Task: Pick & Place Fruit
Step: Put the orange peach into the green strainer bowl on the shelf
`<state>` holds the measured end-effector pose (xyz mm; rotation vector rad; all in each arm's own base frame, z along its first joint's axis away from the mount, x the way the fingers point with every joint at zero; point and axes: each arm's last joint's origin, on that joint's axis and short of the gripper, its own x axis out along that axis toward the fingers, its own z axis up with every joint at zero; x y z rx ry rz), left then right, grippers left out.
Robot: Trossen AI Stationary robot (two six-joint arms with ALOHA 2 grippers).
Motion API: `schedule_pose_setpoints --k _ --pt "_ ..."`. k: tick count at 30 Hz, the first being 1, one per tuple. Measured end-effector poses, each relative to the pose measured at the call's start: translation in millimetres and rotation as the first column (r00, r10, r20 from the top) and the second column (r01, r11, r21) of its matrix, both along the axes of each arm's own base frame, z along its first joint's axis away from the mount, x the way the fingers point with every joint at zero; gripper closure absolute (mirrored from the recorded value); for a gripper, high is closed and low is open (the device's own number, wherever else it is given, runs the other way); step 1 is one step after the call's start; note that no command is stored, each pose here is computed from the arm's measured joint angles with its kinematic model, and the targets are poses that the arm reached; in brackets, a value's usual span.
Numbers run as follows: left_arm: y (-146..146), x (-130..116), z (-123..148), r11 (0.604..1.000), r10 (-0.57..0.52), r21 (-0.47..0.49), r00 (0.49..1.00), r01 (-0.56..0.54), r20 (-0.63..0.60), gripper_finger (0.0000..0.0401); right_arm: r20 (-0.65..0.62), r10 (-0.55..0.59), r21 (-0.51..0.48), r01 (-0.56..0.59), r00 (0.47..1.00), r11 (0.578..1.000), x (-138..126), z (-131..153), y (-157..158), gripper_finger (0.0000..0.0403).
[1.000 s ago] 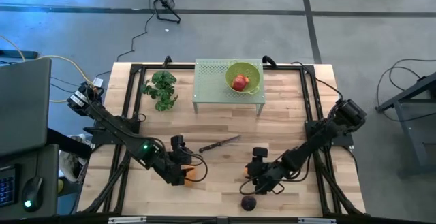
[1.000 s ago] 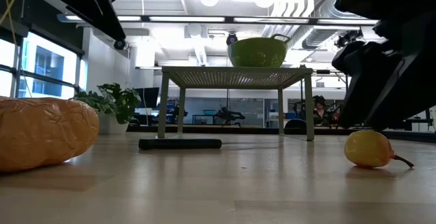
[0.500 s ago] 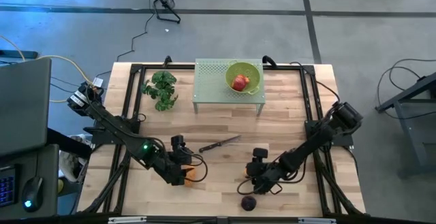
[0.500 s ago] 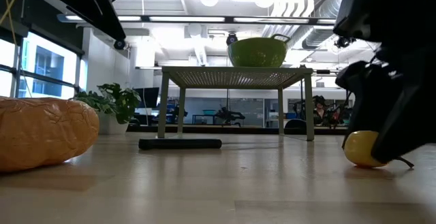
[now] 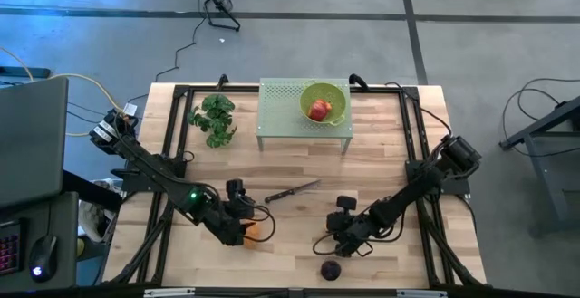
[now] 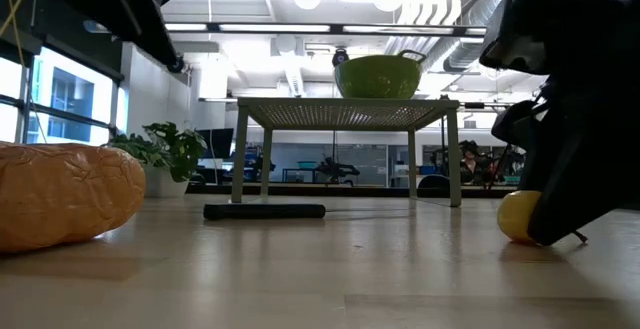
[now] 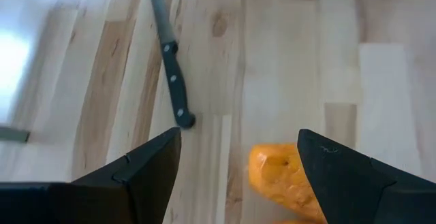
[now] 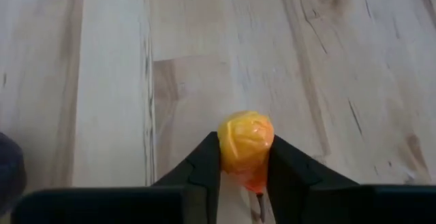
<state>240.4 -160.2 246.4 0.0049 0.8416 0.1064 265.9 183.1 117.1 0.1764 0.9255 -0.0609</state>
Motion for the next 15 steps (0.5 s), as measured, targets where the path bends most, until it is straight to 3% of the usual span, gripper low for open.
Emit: schedule_pose_setpoints --k 15 --pt "16 -16 -1 0.991 0.076 0.121 0.990 -0.062 -0.115 0.0111 0.150 -0.083 0.091 0.070 0.985 0.993 10 56 -31 0.0324"
